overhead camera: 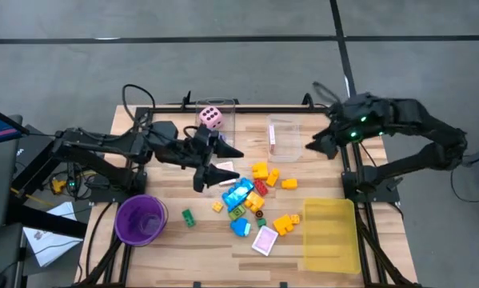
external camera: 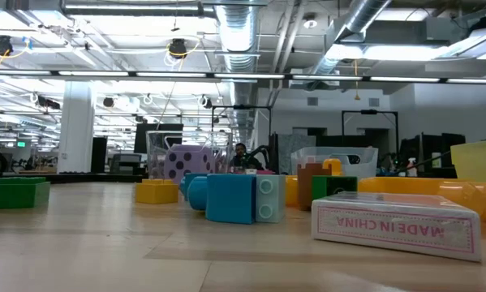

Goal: Pick & Place Toys
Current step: Put the brown game piece into the yellow bin

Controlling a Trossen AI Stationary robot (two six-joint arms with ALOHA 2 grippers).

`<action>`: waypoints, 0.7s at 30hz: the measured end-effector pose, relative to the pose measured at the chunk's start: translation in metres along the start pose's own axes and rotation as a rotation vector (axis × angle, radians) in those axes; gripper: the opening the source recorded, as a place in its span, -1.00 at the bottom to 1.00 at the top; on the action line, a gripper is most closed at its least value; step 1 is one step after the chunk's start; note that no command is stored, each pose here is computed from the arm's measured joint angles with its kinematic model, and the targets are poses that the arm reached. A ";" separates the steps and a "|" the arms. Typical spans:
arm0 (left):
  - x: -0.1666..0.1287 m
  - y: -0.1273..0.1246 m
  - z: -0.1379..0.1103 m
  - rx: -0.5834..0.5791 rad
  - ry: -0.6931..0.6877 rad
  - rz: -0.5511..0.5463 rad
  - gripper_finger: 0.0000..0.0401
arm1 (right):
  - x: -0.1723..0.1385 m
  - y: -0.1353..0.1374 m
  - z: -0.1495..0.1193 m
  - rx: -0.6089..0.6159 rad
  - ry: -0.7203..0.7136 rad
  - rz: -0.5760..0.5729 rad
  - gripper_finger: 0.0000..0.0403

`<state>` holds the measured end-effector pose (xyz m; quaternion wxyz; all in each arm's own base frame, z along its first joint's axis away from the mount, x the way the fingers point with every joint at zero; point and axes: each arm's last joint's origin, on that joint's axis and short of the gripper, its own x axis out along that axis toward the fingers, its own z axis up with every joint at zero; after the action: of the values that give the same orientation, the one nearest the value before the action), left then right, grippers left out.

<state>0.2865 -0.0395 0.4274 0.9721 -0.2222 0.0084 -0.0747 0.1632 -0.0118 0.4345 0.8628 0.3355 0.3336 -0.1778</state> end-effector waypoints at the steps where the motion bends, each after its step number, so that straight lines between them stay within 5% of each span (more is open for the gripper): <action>1: -0.002 0.000 0.001 0.000 -0.005 0.009 0.80 | 0.006 0.003 -0.002 0.021 0.026 -0.023 0.40; 7: -0.013 -0.002 0.008 0.000 -0.028 0.038 0.80 | 0.044 0.019 -0.014 0.108 0.130 -0.211 0.40; 21: -0.023 -0.002 0.004 0.007 0.048 0.065 0.80 | 0.152 0.070 -0.057 0.125 0.332 -0.420 0.40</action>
<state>0.2633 -0.0360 0.4316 0.9743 -0.2165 0.0389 -0.0485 0.2828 0.0656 0.3296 0.7181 0.3360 0.5214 -0.3156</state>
